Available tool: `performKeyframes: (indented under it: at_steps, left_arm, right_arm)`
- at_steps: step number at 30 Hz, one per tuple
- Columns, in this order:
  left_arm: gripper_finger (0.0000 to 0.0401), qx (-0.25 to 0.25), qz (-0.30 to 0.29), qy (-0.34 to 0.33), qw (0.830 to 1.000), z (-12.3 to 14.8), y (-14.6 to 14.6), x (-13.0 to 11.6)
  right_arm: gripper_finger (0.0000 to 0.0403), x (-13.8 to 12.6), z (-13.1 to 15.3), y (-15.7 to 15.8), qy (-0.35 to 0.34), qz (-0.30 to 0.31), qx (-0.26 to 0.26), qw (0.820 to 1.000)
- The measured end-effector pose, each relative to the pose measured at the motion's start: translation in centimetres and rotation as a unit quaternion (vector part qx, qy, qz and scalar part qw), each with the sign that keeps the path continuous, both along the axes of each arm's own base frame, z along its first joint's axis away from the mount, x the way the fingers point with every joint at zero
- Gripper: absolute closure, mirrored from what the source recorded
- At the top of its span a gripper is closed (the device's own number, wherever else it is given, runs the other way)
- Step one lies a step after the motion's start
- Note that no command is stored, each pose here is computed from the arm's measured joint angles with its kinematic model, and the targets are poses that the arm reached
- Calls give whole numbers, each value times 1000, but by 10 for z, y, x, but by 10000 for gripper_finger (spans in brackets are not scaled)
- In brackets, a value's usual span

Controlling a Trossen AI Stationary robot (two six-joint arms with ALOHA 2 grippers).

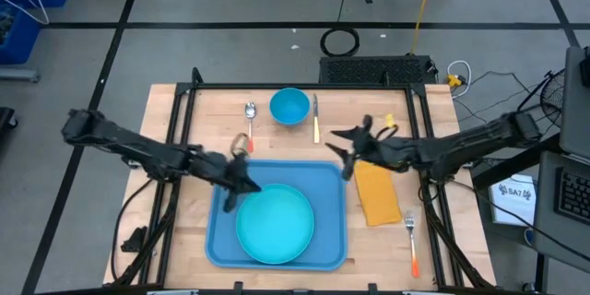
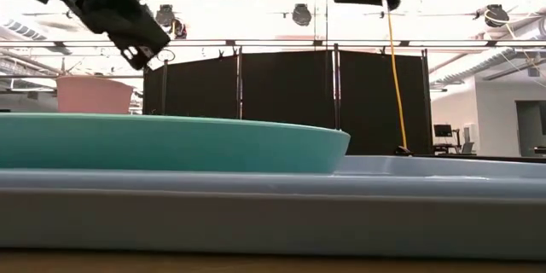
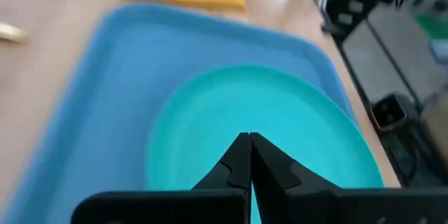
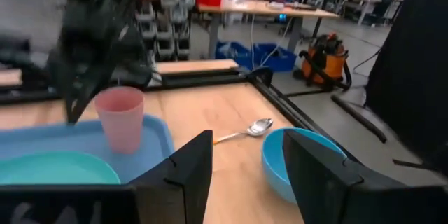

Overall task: Set up tray
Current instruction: Put the light blue plate on the blue serving tray

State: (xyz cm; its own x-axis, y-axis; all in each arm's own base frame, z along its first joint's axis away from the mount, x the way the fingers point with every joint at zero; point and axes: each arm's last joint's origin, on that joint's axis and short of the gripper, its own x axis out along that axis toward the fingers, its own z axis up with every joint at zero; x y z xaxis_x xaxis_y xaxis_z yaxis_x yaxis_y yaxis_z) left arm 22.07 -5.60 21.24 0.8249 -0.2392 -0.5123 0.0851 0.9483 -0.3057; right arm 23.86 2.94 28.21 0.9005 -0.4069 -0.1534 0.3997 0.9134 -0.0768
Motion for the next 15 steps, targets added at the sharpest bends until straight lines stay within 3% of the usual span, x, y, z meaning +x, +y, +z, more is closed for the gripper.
performKeyframes:
  at_steps: [7, 15]
  left_arm:
    - [400, 18, -53, 109, 992, 5, -40, 59]
    - [400, 54, -58, 254, 964, -8, -76, 102]
  right_arm:
    - [241, -35, -17, -7, -55, -2, 26, 998]
    - [241, -43, -26, -8, -54, -2, 27, 998]
